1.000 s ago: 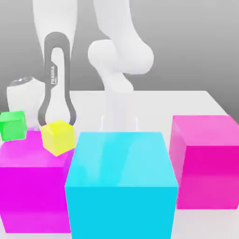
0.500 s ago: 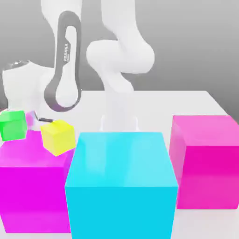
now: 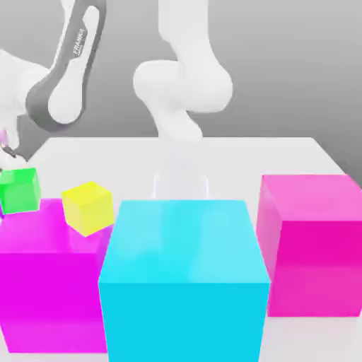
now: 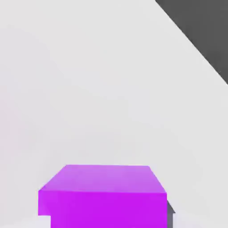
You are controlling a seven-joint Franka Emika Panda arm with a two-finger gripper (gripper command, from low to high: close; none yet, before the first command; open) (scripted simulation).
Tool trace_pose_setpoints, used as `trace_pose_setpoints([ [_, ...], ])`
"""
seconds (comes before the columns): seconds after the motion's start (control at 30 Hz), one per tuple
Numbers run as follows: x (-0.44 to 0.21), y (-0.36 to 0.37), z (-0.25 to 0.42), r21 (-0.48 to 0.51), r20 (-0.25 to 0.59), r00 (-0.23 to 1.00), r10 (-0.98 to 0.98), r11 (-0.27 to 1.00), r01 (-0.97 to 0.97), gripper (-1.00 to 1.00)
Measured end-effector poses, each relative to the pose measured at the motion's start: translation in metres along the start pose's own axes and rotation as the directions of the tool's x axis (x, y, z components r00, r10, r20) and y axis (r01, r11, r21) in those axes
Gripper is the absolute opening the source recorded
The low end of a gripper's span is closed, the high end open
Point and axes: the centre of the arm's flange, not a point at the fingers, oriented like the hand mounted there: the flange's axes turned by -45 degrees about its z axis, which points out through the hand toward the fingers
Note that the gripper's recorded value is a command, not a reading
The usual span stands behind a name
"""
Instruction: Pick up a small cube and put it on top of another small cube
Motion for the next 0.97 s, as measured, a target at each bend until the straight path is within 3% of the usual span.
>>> trace_pose_setpoints([
  [0.33, 0.027, -0.032, -0.078, 0.007, 0.007, 0.945, 0.326, 0.945, -0.327, -1.0],
  [0.67, 0.019, -0.104, -0.182, 0.041, 0.091, 0.776, 0.625, 0.776, -0.63, -1.0],
  [0.83, 0.005, -0.136, -0.145, 0.034, 0.12, 0.772, 0.624, 0.775, -0.631, -1.0],
  [0.87, 0.004, -0.137, -0.134, 0.034, 0.12, 0.772, 0.624, 0.775, -0.631, 1.0],
  [0.97, 0.004, -0.137, -0.134, 0.034, 0.12, 0.772, 0.624, 0.775, -0.631, 1.0],
])
